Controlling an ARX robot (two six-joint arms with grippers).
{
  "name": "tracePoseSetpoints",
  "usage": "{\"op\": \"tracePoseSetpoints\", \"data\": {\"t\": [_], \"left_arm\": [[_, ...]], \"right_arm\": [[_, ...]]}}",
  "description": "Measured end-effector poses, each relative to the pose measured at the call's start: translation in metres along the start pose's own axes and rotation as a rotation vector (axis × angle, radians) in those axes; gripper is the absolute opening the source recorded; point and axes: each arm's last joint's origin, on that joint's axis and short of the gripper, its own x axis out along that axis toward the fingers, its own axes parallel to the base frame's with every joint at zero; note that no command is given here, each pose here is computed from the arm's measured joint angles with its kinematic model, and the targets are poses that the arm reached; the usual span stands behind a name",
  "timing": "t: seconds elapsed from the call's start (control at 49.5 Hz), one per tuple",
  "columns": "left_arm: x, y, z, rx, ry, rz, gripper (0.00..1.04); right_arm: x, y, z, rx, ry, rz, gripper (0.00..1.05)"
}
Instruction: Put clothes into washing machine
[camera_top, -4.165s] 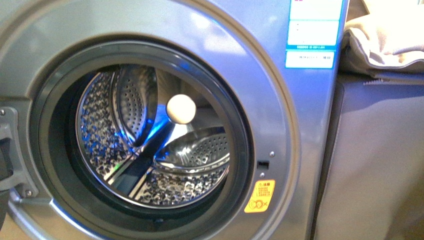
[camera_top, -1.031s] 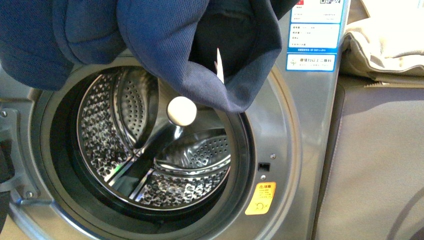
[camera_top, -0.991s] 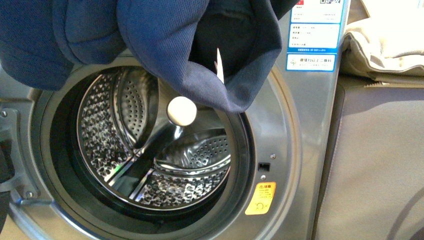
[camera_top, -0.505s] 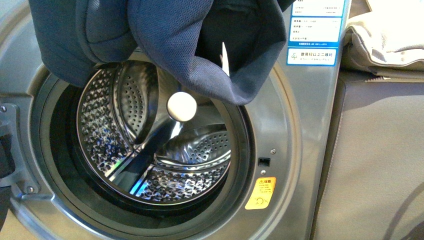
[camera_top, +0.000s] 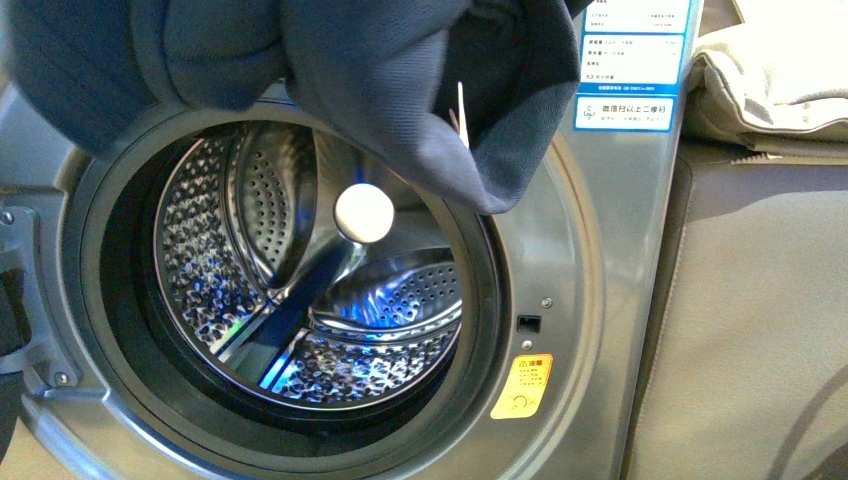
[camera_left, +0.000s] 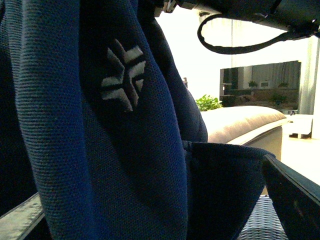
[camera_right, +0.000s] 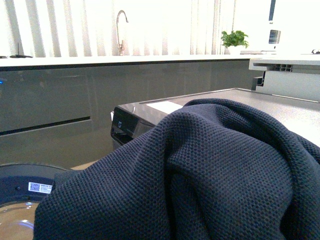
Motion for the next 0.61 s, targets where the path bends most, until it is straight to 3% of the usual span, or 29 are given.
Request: {"op": "tracePoseSetpoints", "data": {"t": [0.182,0.384,0.607], "left_arm": [[0.016,0.002,-0.003,0.012,0.007,0.057,0.98],[0.042,0.010,-0.007,0.032,0.026,0.214,0.98],[0.062,0.005,-0.008,0.039,0.022,0.235,0.98]], "right_arm": [[0.000,0.000,0.000,0.000,0.000,0.000,0.09],[0.000,0.000,0.000,0.000,0.000,0.000,0.09],[0.000,0.000,0.000,0.000,0.000,-0.002,0.09]]}}
